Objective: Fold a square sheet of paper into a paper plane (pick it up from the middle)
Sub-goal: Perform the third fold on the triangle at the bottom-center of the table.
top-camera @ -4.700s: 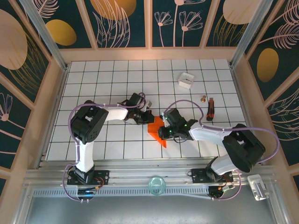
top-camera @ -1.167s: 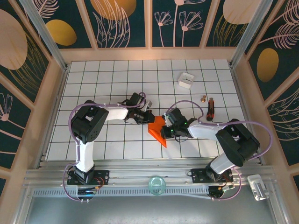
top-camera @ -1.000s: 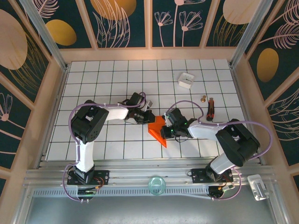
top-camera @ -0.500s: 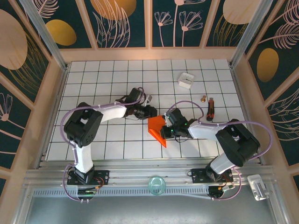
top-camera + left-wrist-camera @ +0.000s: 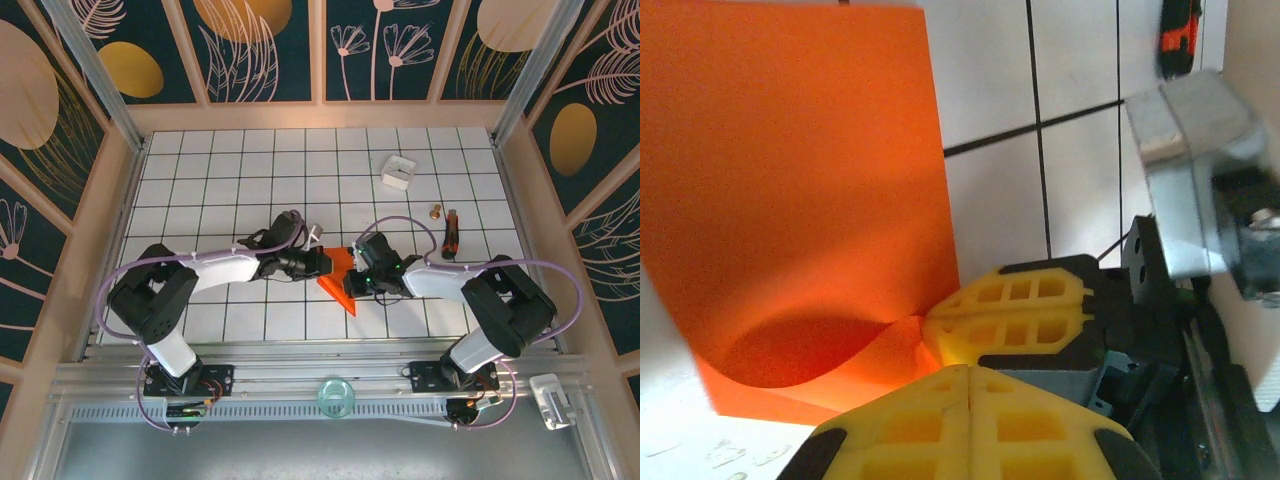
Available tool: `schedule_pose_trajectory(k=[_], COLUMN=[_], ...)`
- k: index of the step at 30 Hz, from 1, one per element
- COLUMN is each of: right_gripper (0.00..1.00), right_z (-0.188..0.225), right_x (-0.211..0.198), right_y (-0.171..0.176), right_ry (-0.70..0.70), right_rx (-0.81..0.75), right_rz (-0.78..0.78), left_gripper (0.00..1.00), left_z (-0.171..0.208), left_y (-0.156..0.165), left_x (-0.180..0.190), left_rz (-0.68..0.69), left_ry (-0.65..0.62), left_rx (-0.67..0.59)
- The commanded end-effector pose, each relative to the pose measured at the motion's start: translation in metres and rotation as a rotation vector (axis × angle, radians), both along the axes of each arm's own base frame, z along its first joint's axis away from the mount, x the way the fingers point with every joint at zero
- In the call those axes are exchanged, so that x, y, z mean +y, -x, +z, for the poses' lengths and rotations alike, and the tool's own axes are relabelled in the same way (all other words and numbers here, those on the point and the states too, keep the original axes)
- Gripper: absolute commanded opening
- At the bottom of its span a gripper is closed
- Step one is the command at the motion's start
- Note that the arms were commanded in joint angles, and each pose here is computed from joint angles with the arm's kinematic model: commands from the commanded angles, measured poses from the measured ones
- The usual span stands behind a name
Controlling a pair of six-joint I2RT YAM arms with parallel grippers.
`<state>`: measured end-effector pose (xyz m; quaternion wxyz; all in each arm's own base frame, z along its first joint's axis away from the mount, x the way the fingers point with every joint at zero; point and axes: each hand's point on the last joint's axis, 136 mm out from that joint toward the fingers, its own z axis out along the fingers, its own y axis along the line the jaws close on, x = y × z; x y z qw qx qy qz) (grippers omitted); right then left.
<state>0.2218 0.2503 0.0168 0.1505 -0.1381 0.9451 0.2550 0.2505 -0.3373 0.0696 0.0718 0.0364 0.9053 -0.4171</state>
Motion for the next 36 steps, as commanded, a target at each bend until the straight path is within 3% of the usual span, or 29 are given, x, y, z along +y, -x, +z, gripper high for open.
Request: schedule_pose_trajectory(k=[1, 12, 36], right_gripper=[0.0, 0.0, 0.0], right_z=[-0.021, -0.02, -0.018], right_x=[-0.023, -0.023, -0.019], right_y=[0.011, 0.011, 0.01], right_ry=[0.094, 0.093, 0.082], right_rx=[0.043, 0.041, 0.043], right_rz=[-0.036, -0.037, -0.03], left_gripper=[0.0, 0.0, 0.0], left_z=[-0.002, -0.032, -0.025], left_y=[0.006, 0.013, 0.011], left_x=[-0.012, -0.016, -0.018], left_rz=[-0.014, -0.057, -0.056], left_ry=[0.029, -0.039, -0.015], left_rx=[0.018, 0.062, 0.046])
